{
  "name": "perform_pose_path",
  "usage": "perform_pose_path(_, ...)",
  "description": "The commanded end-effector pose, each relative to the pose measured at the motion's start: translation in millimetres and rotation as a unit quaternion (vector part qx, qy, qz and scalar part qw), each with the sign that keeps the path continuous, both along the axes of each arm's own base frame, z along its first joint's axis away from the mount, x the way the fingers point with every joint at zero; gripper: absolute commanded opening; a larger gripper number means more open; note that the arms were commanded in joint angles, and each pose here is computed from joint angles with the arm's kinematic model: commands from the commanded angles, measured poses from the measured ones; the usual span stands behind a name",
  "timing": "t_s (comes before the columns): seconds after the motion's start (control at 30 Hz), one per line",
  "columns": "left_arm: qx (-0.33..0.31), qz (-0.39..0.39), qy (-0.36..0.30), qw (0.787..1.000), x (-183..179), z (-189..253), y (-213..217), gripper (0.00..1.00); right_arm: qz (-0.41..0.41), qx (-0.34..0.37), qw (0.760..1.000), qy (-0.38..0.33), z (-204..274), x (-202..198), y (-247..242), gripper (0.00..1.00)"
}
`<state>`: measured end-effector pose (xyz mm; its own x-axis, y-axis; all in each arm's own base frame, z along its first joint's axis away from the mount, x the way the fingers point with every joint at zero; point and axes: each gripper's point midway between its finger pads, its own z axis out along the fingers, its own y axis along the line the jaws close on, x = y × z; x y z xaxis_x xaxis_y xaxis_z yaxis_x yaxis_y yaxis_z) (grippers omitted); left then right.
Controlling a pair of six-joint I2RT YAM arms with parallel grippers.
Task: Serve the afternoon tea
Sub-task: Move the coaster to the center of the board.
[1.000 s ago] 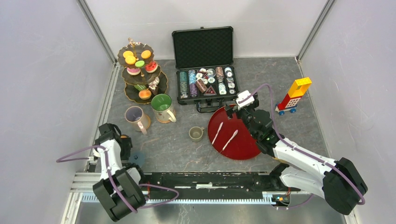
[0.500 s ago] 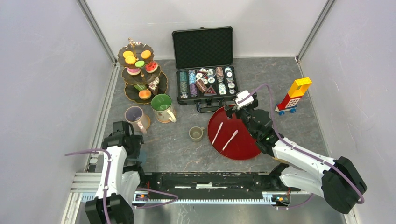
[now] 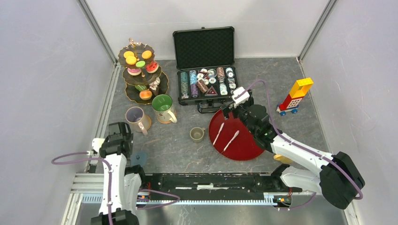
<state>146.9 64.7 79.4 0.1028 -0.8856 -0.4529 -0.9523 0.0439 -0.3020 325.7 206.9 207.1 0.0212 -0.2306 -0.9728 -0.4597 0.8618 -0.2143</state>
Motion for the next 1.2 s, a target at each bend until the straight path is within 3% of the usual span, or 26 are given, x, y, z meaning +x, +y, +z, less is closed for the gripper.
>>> perform_pose_path(0.0,0.020,0.029,-0.018,0.999,1.8,-20.6,22.8,1.00,0.023,0.038,0.999,-0.019,22.7,-2.8,9.3,0.98)
perform_pose_path(0.2,0.030,0.081,0.019,0.996,-8.9,-24.4,49.2,1.00,0.021,0.033,0.999,-0.016,16.4,-1.1,9.5,0.98)
perform_pose_path(0.47,-0.067,0.099,0.014,0.993,-9.4,-65.4,18.9,1.00,0.020,0.037,0.999,-0.022,17.3,-3.0,7.4,0.98)
perform_pose_path(0.63,-0.121,0.089,-0.024,0.988,-1.9,-82.7,-3.5,0.91,0.019,0.040,0.999,-0.024,18.0,-3.6,6.5,0.98)
perform_pose_path(0.83,-0.166,0.044,-0.028,0.985,6.0,-69.3,-29.8,0.90,0.019,0.043,0.999,-0.024,17.9,-3.6,6.9,0.98)
perform_pose_path(1.03,-0.164,0.008,-0.012,0.986,4.6,-52.9,-49.4,0.91,0.023,0.041,0.999,-0.016,14.3,-2.2,10.2,0.98)
perform_pose_path(1.17,-0.065,-0.012,0.000,0.998,0.9,-27.6,-19.0,0.94,0.048,0.042,0.998,-0.009,15.1,-3.4,21.0,0.98)
